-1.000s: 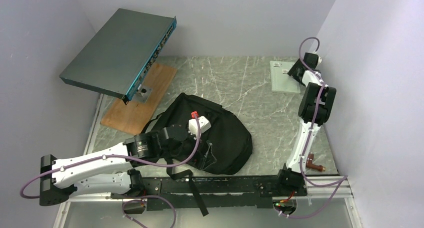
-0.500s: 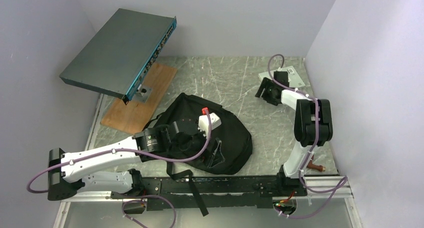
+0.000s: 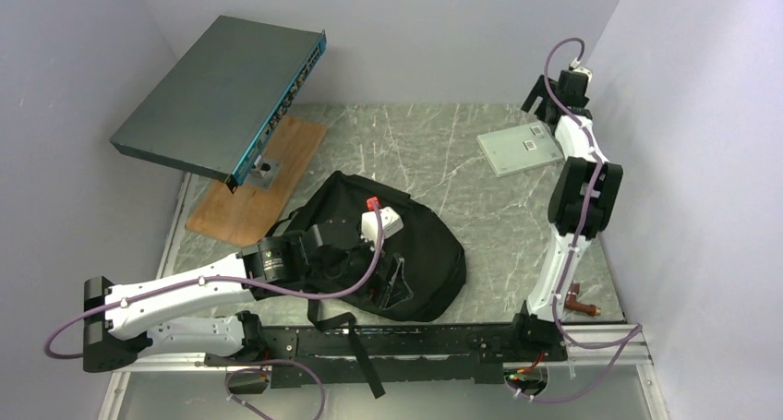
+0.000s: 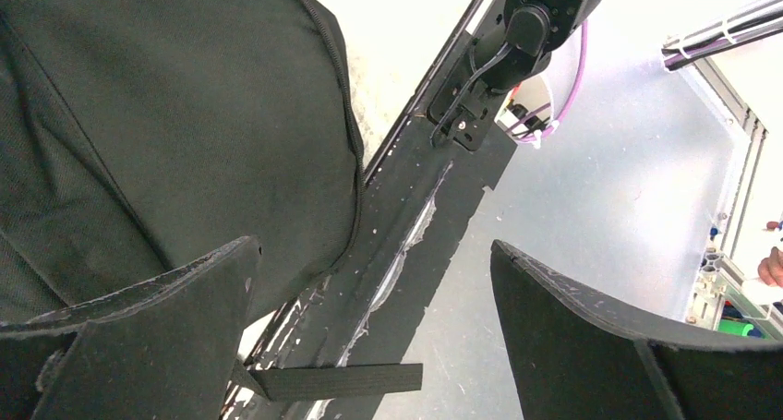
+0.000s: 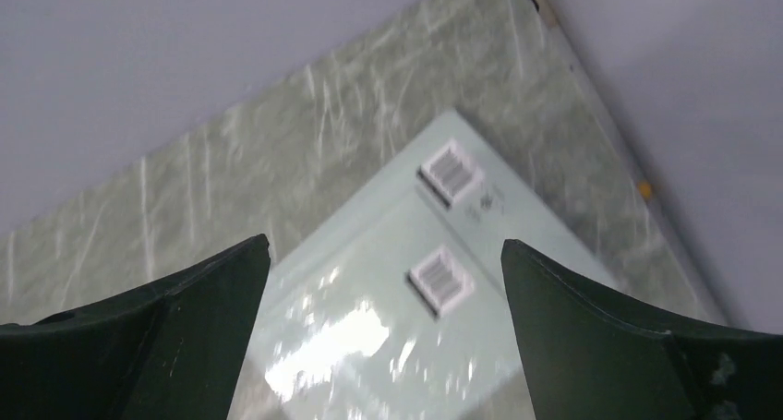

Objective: Pack the student bag
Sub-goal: Move the book to the center of the board.

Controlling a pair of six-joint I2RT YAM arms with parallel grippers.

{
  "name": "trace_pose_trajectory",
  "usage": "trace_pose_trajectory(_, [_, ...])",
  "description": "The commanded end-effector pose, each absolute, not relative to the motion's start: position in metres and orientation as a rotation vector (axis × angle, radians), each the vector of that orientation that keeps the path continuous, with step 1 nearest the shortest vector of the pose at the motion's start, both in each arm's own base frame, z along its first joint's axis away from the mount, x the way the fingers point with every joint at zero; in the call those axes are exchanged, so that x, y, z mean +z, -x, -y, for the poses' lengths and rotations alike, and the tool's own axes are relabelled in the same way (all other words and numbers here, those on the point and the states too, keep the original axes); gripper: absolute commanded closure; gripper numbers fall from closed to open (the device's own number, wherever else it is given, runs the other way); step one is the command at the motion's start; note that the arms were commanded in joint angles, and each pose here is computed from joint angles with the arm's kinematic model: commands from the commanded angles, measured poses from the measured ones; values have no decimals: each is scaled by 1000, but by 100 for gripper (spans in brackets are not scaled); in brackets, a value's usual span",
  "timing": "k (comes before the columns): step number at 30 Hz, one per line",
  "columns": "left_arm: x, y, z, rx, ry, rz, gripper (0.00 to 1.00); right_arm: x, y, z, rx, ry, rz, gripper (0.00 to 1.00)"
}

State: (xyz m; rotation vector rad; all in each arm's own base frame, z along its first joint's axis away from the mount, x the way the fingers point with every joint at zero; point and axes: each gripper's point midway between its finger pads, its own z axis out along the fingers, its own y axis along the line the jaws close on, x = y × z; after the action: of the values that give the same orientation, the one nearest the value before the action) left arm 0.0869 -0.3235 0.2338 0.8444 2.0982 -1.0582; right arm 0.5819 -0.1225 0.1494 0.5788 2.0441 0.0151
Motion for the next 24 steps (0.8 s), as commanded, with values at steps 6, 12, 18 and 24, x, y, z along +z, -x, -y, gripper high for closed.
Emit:
trace_pose_trajectory(6, [239,-88,320,-1023,-860,-2105,1,102,-636,171,-87,-565,-2077,0])
trace_pose_trajectory(12, [233,-88,322,-1001,-881,-2132,1,97,-658,179,-111,-534,-2062,0])
trace_pose_trajectory(18, [236,-92,327,-983,-894,-2128,1,68,-663,163,91,-575,-2090,0])
trace_pose_trajectory(24, [235,-90,329,-989,-906,-2146,1,35,-662,158,162,-622,-2131,0])
